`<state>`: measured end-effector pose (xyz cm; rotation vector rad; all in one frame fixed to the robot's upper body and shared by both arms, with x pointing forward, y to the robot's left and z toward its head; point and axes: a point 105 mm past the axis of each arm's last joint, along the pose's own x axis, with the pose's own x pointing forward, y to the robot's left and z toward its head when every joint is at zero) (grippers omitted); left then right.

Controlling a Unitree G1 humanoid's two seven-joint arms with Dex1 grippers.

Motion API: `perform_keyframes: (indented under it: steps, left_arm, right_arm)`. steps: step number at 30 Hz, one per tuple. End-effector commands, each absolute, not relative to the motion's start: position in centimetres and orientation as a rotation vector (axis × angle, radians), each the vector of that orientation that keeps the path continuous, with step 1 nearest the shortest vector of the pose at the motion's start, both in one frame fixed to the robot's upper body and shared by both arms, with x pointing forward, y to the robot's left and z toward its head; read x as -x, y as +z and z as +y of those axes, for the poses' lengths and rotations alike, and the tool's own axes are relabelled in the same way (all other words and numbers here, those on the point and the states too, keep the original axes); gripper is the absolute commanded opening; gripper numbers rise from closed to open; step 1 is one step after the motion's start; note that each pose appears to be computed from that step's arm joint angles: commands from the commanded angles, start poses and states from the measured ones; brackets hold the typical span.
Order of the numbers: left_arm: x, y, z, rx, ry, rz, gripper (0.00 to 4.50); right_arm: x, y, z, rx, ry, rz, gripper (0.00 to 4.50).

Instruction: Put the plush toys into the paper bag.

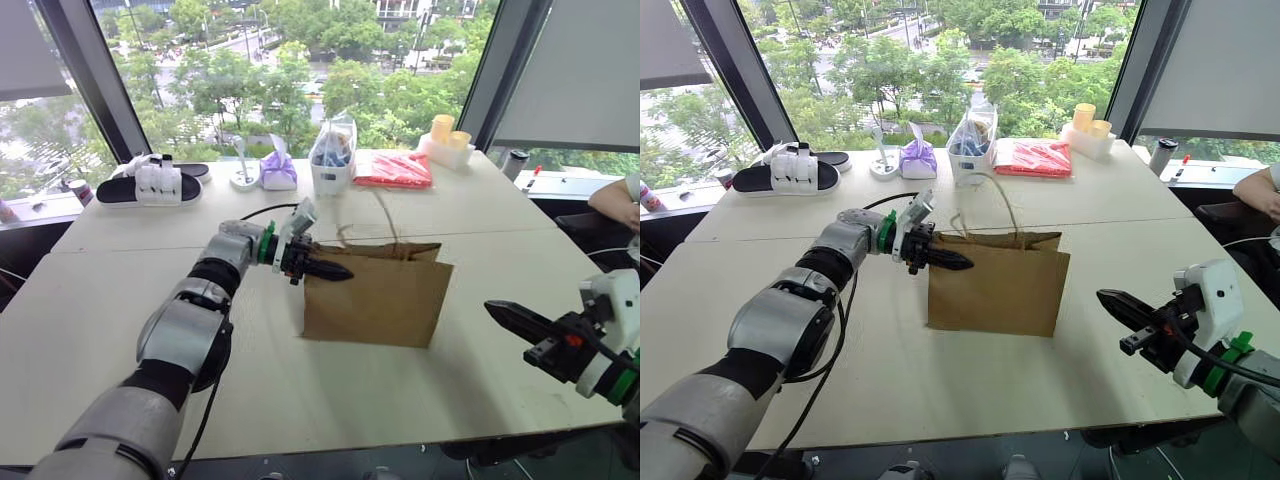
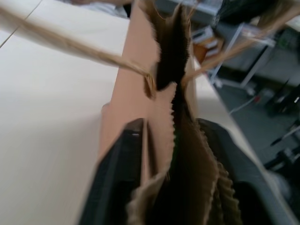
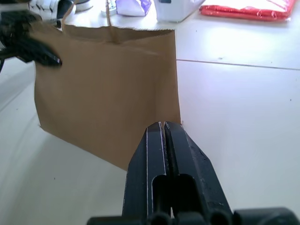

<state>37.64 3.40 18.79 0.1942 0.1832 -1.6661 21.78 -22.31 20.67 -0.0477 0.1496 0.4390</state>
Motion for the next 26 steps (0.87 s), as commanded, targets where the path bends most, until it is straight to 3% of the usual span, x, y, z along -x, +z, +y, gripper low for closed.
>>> perform_keyframes:
  steps: [1, 3, 14, 24, 26]
  left_arm:
    - [-37.8, 19.8, 3.4, -0.234, -1.661, 0.106, 3.52]
    - [-38.1, 19.8, 4.0, -0.27, -1.628, 0.077, 4.39]
    - [-39.2, 22.2, 10.7, -0.278, -1.325, -0.076, 4.45]
    - [-31.9, 20.8, 11.5, -0.194, -1.11, -0.119, 4.45]
    - [-31.4, 20.3, 11.4, -0.179, -1.079, -0.1, 4.45]
  right_arm:
    - [-21.7, 21.5, -21.7, 0.08, 0.454, 0.112, 0.0]
    - [-22.1, 21.3, -21.3, 0.085, 0.477, 0.12, 0.0]
    - [-23.4, 19.3, -19.5, 0.306, 0.675, 0.262, 0.0]
    - [-24.3, 20.5, -19.6, 0.347, 0.761, 0.236, 0.0]
    - [-24.6, 20.7, -19.5, 0.345, 0.774, 0.232, 0.0]
